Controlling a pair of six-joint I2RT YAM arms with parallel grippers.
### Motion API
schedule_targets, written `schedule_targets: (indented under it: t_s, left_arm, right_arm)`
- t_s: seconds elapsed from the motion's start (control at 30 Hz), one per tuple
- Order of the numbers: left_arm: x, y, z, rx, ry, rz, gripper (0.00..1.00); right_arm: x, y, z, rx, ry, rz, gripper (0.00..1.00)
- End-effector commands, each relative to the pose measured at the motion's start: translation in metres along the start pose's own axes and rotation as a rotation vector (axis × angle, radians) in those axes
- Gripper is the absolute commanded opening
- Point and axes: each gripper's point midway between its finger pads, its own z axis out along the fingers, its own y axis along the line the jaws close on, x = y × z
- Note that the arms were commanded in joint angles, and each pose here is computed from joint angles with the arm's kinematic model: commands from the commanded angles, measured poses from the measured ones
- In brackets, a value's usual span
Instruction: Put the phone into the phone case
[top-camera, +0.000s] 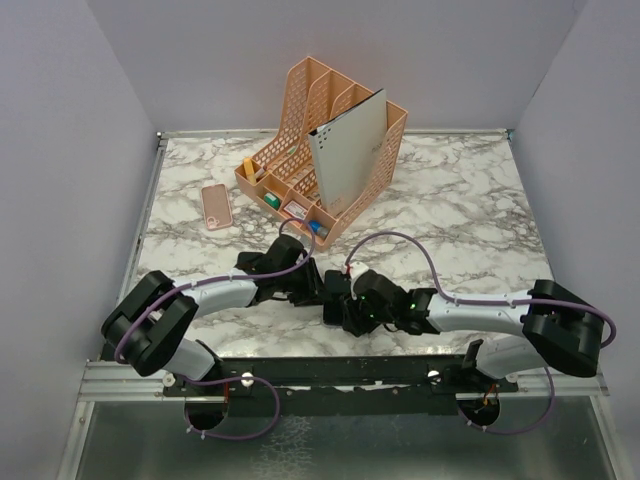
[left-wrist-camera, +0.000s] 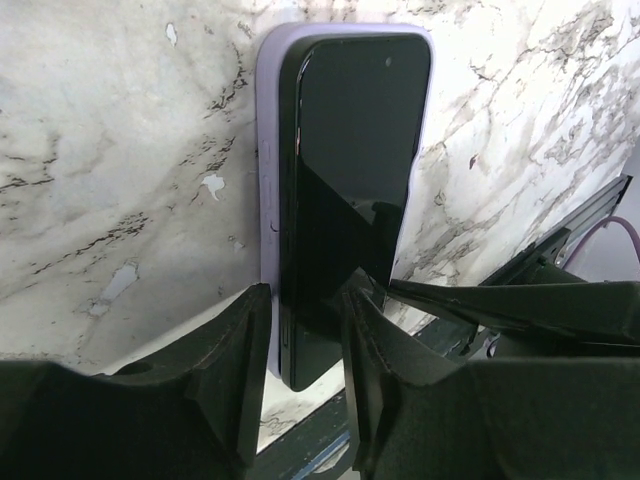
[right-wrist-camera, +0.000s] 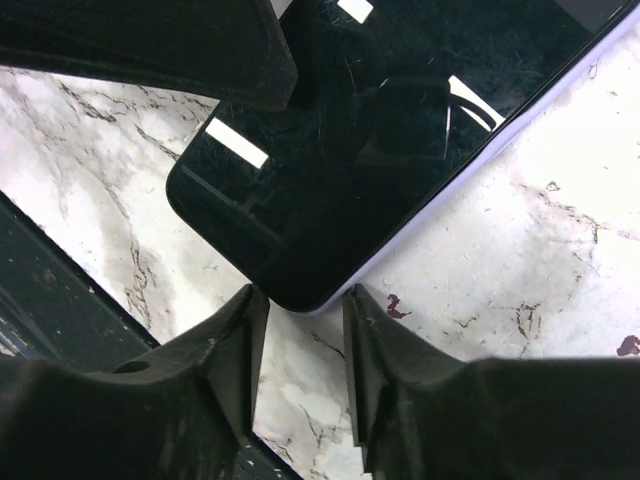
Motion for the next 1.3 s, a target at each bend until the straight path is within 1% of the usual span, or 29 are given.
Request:
schedule_targets:
  t_s: [0.0,0.13,0.2,0.3,0.37,0.43,0.53,0.63,0.67,0.73,0.87,0.97,1.03,1.1,1.17,1.27]
  left_arm:
    - [0.010,0.002,0.004,0.019,0.040,0.005,0.37]
    - [0.012,0.001,0.006,0.025,0.040,0.010,0.34]
    - [0.013,0.001,0.008,0.022,0.044,0.011,0.31]
    - [0.014,0.005,0.010,0.008,0.048,0.013,0.27]
    - [0.015,0.007,0.011,0.001,0.047,0.014,0.24]
    - [0.015,0.008,0.011,0.000,0.046,0.013,0.20]
    - [0.014,0.006,0.010,0.005,0.041,0.015,0.19]
    - [0.016,0.003,0.008,0.016,0.038,0.005,0.19]
    - [0.018,0.001,0.007,0.023,0.041,0.005,0.20]
    - [0.018,-0.002,0.005,0.034,0.040,0.003,0.25]
    - [0.012,-0.007,0.001,0.035,0.017,0.011,0.38]
    - [0.009,-0.007,0.000,0.024,0.005,0.021,0.40]
    - [0.009,-0.006,0.001,0.017,0.007,0.023,0.41]
    - [0.007,-0.005,0.001,0.003,0.001,0.021,0.41]
    - [0.002,-0.004,0.000,-0.007,-0.023,0.025,0.41]
    - [-0.004,-0.005,-0.001,-0.008,-0.044,0.026,0.41]
  right_arm:
    - [0.003,-0.009,0.002,0.044,-0.017,0.010,0.36]
    - [0.008,-0.013,0.000,0.063,-0.018,0.029,0.27]
    - [0.011,-0.015,0.000,0.067,-0.016,0.040,0.25]
    - [0.014,-0.017,0.000,0.081,-0.001,0.065,0.26]
    - [0.013,-0.015,-0.003,0.090,0.005,0.103,0.31]
    - [0.008,-0.010,-0.007,0.070,-0.007,0.138,0.42]
    - [0.003,-0.008,-0.011,0.058,-0.055,0.196,0.52]
    - [0.002,-0.011,-0.012,0.074,-0.075,0.236,0.62]
    - [0.001,-0.010,-0.013,0.072,-0.078,0.245,0.65]
    - [-0.005,-0.007,-0.014,0.061,-0.091,0.265,0.68]
    - [-0.019,-0.005,-0.021,0.059,-0.146,0.310,0.73]
    - [-0.030,-0.010,-0.028,0.062,-0.194,0.329,0.73]
    - [-0.034,-0.016,-0.029,0.065,-0.205,0.344,0.71]
    - [-0.034,-0.021,-0.026,0.066,-0.202,0.358,0.66]
    - [-0.031,-0.024,-0.023,0.059,-0.186,0.367,0.63]
    - [-0.037,-0.021,-0.016,0.024,-0.202,0.383,0.53]
